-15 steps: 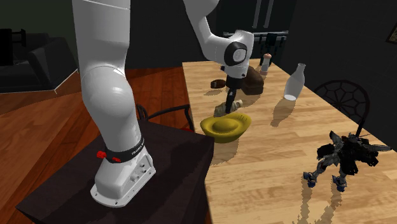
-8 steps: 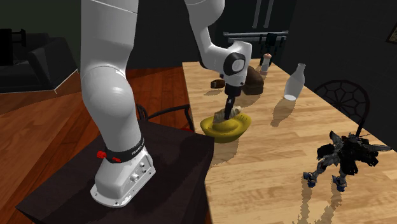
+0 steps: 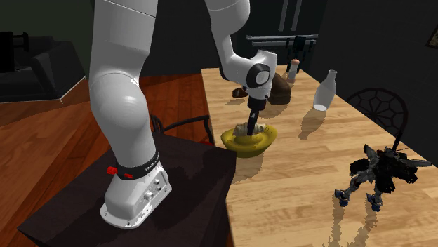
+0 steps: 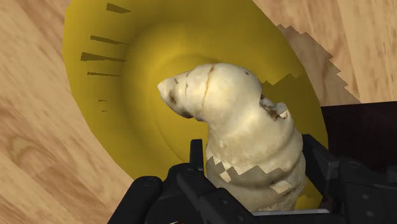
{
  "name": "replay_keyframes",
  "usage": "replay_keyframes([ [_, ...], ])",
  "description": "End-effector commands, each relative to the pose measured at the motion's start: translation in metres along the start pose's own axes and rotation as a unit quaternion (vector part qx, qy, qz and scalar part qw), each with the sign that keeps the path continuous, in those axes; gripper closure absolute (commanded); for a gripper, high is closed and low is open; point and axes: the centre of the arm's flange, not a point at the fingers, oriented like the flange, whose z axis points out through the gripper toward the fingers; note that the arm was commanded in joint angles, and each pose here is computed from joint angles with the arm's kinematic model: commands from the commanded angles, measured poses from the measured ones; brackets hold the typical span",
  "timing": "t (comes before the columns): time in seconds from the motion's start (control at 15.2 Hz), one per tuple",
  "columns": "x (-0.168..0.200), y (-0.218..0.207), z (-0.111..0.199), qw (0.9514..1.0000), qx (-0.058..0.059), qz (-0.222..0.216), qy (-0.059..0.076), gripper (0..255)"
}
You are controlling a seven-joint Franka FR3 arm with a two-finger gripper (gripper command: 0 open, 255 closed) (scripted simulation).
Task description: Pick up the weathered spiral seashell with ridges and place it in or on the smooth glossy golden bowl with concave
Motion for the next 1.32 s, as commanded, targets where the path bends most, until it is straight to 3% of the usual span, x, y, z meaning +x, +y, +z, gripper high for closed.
replay_keyframes([
  [0.0,0.0,0.0,0.0,1.0,0.0,0.0,0.0,255],
  [0.07,0.0,0.0,0.0,1.0,0.0,0.0,0.0,255],
  [0.13,0.0,0.0,0.0,1.0,0.0,0.0,0.0,0],
  [0.46,0.0,0.0,0.0,1.0,0.0,0.0,0.0,0],
  [0.73,0.0,0.0,-0.05,1.0,0.0,0.0,0.0,0],
  [1.25,0.0,0.0,-0.05,1.0,0.0,0.0,0.0,0],
])
